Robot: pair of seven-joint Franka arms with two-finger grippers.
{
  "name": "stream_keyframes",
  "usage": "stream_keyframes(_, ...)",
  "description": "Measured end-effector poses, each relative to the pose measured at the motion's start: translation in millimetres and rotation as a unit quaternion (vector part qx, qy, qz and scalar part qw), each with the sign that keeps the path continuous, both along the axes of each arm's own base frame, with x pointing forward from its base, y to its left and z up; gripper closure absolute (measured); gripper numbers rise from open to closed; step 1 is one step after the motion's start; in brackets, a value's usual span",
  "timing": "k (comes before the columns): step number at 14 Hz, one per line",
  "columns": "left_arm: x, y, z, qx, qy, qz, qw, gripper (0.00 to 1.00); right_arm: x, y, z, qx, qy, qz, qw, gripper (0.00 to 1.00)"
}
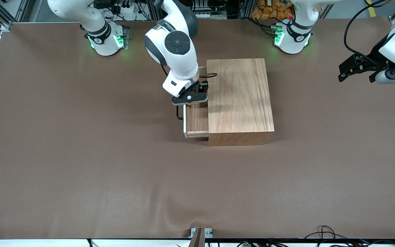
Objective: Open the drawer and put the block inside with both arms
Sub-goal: 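Carry the yellow cube with the right gripper over the open drawer, then open the right gripper to drop the cube into the drawer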
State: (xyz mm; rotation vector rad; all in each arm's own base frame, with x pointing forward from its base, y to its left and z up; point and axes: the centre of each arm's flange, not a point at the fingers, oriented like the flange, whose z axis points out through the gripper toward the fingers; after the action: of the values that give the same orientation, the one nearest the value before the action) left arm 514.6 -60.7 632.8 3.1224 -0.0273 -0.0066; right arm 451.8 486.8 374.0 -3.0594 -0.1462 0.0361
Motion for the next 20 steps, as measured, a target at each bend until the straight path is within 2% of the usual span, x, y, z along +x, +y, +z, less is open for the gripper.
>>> stream_keyframes(9, -0.9, -6.6, -4.9, 0.001, 0.005, -0.006, 1.0, 0.0, -3.8, 1.1, -3.8, 0.015, -0.017, -0.002, 1.0, 0.44)
stream_keyframes(16, -1.0, -7.1, -5.1, 0.001, 0.005, -0.006, 1.0, 0.0, -7.0, 4.2, -4.1, 0.016, -0.018, 0.0, 1.0, 0.44)
stream_keyframes(17, -1.0, -7.1, -5.0, 0.001, 0.005, -0.006, 1.0, 0.0, -7.2, 4.2, -4.5, 0.016, -0.018, -0.001, 1.0, 0.4)
stream_keyframes(20, -1.2, -7.1, -4.8, 0.001, 0.005, -0.006, 1.0, 0.0, -7.7, 4.4, -4.7, 0.016, -0.017, -0.01, 1.0, 0.09)
